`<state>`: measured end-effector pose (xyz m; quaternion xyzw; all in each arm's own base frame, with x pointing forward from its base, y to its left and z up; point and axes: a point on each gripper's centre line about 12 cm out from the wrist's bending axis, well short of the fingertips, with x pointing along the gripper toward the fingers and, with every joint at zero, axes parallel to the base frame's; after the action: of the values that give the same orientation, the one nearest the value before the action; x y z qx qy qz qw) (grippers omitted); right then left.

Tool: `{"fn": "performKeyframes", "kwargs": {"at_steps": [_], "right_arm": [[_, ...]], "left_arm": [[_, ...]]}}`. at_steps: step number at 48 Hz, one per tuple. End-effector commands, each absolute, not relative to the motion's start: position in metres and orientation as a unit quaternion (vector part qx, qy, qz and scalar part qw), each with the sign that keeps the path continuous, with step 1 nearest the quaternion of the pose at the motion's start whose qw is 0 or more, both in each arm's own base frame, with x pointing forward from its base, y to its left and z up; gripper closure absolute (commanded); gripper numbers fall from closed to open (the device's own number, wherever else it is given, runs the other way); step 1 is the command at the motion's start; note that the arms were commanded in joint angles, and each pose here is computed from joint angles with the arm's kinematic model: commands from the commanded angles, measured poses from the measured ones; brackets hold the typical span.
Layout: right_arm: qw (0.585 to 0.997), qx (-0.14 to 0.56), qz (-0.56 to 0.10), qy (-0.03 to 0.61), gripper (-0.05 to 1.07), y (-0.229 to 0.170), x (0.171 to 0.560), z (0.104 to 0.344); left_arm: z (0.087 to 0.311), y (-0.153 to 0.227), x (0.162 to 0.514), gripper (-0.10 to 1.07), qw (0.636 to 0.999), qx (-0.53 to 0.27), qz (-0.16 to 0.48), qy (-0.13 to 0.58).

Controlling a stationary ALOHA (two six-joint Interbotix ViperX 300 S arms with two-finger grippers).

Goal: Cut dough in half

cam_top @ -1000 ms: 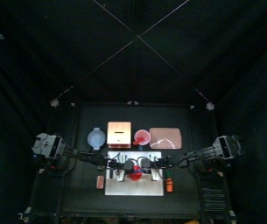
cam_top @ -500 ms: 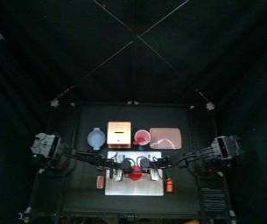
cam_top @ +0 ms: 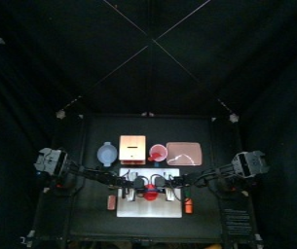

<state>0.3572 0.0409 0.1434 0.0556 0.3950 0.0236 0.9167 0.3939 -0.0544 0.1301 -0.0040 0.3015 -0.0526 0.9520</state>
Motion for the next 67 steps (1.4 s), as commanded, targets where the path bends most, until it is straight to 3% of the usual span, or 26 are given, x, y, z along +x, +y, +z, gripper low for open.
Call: {"fn": "performKeyframes", "kwargs": {"at_steps": [1,24,45,59,67], "right_arm": [[0.931,0.056,0.022,0.361,0.77,0.038,0.368,0.163],[0.923,0.059,0.016,0.380,0.77,0.035,0.367,0.148],[0.926,0.059,0.018,0.372,0.77,0.036,0.363,0.155],[0.932,0.059,0.021,0.356,0.77,0.036,0.356,0.168],[0.935,0.060,0.020,0.349,0.77,0.036,0.354,0.169]], "left_arm": [[0.145,-0.051,0.399,0.42,0.961,-0.004,-0.050,0.270],[0.133,-0.046,0.396,0.42,0.959,-0.004,-0.045,0.281],[0.134,-0.046,0.396,0.42,0.959,-0.006,-0.044,0.280],[0.148,-0.047,0.399,0.42,0.965,-0.004,-0.045,0.260],[0.142,-0.047,0.400,0.42,0.965,-0.004,-0.045,0.258]]}}
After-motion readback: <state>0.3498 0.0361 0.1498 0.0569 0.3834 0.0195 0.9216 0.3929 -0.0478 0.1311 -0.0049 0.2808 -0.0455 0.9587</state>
